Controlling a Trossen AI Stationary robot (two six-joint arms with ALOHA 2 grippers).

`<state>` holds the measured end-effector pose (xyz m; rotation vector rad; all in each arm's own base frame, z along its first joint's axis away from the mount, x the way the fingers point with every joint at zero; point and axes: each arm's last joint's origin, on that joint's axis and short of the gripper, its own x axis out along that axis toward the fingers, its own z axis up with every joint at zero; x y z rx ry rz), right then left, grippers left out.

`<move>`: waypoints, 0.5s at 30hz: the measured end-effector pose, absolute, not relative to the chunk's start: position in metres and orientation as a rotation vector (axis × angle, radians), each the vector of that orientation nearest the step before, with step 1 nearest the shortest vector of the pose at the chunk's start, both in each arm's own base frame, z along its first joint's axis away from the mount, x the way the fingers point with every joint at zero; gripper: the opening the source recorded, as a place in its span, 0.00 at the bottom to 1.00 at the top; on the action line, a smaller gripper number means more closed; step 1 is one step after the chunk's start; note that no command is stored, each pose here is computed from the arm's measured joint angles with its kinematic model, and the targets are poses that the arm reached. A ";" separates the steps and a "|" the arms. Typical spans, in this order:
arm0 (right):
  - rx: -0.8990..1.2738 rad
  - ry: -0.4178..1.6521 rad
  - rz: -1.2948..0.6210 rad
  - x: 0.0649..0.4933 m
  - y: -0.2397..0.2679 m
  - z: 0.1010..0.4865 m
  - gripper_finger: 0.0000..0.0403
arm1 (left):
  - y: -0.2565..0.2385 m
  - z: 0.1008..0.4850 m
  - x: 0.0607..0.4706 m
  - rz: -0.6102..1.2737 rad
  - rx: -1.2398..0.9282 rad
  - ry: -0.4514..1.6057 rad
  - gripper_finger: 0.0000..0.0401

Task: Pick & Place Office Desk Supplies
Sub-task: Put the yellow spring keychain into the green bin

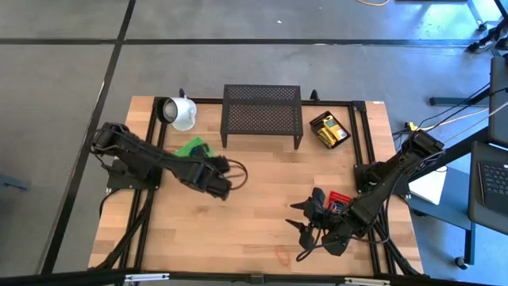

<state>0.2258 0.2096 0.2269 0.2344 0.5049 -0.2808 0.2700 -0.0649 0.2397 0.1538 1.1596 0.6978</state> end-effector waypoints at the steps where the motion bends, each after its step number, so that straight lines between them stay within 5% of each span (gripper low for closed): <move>1: 0.234 0.505 -0.281 0.226 0.210 0.227 0.60 | -0.060 0.240 0.265 0.739 0.162 1.207 0.02; 15: 0.235 0.506 -0.280 0.226 0.210 0.227 0.60 | -0.003 0.203 0.231 1.041 0.064 1.441 0.02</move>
